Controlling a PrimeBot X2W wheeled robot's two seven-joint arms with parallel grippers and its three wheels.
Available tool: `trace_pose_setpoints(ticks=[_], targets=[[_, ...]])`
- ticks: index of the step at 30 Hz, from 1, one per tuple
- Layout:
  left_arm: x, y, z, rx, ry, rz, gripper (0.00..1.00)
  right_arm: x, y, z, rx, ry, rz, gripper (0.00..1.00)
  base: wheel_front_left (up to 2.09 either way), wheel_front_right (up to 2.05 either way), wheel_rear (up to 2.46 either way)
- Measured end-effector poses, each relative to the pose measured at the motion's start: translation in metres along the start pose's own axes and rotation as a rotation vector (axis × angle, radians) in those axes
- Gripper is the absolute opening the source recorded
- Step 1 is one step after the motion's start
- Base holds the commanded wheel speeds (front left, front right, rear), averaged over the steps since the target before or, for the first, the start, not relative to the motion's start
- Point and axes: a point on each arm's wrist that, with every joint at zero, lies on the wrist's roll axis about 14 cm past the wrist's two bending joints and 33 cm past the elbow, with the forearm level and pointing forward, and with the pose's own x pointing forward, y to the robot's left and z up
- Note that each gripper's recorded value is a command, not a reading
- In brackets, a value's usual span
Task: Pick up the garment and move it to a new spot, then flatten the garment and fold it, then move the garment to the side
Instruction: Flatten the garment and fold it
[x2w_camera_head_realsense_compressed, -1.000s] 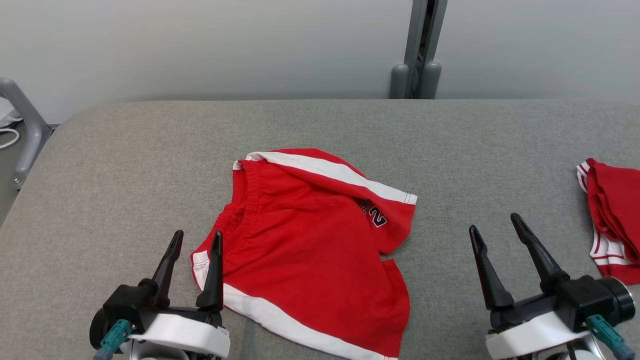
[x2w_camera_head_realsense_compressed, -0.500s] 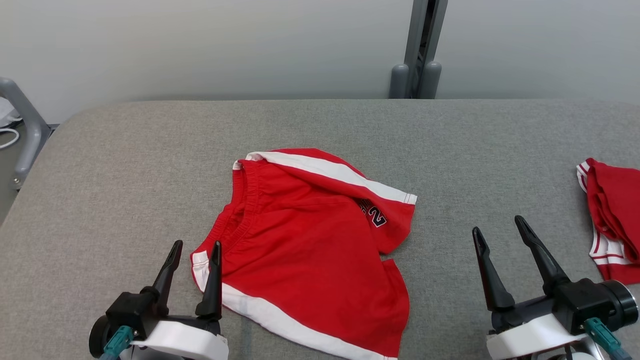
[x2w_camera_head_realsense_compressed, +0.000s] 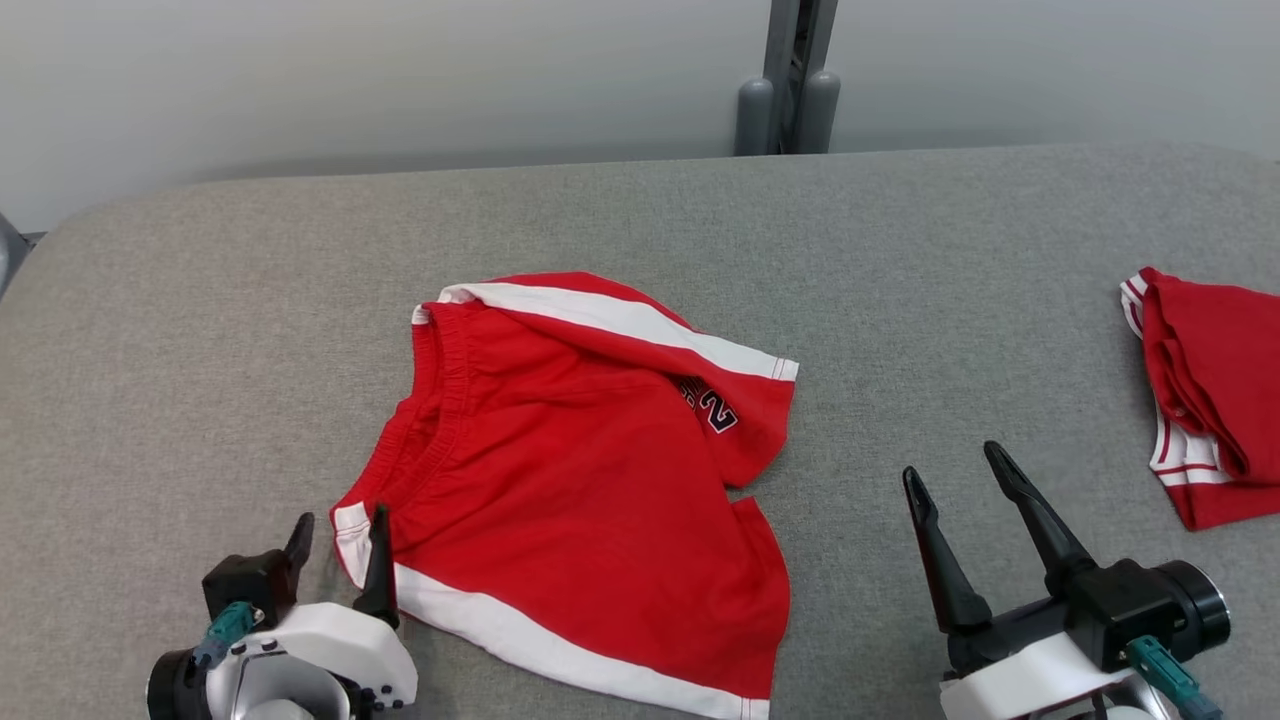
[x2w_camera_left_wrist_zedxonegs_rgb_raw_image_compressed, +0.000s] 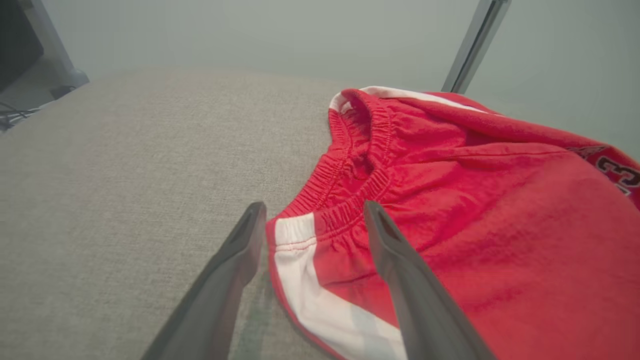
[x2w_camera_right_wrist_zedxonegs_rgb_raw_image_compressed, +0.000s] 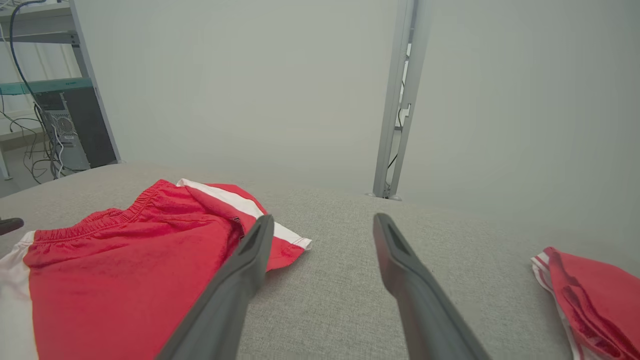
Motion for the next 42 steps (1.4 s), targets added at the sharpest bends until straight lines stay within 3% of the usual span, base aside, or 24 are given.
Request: trace_pose_setpoints(ticks=[12, 13, 14, 15, 23, 31, 42], targets=[[0.022, 0.013, -0.028, 0.023, 0.146, 0.043, 1.00, 0.001, 0.005, -0.019, 0.022, 0.055, 0.016, 1.00, 0.00, 0.00, 0.00], [0.023, 0.013, -0.029, 0.022, 0.151, 0.038, 0.82, 0.001, 0.009, -0.021, 0.029, 0.061, 0.025, 1.00, 0.00, 0.00, 0.00], [0.023, 0.012, -0.032, 0.015, 0.162, 0.035, 0.23, 0.000, 0.011, -0.024, 0.037, 0.069, 0.031, 1.00, 0.00, 0.00, 0.00], [0.022, 0.011, -0.033, 0.008, 0.167, 0.031, 0.00, 0.000, 0.014, -0.025, 0.045, 0.073, 0.041, 1.00, 0.00, 0.00, 0.00], [0.025, 0.006, -0.016, -0.030, 0.100, 0.010, 0.00, -0.006, 0.041, -0.038, 0.156, 0.144, 0.109, 1.00, 0.00, 0.00, 0.00], [0.024, 0.000, 0.010, -0.046, 0.009, -0.009, 0.00, -0.032, 0.078, -0.081, 0.350, 0.408, 0.190, 1.00, 0.00, 0.00, 0.00], [0.017, -0.007, 0.024, -0.063, -0.032, -0.023, 0.00, -0.063, 0.112, -0.119, 0.494, 0.691, 0.284, 1.00, 0.00, 0.00, 0.00]])
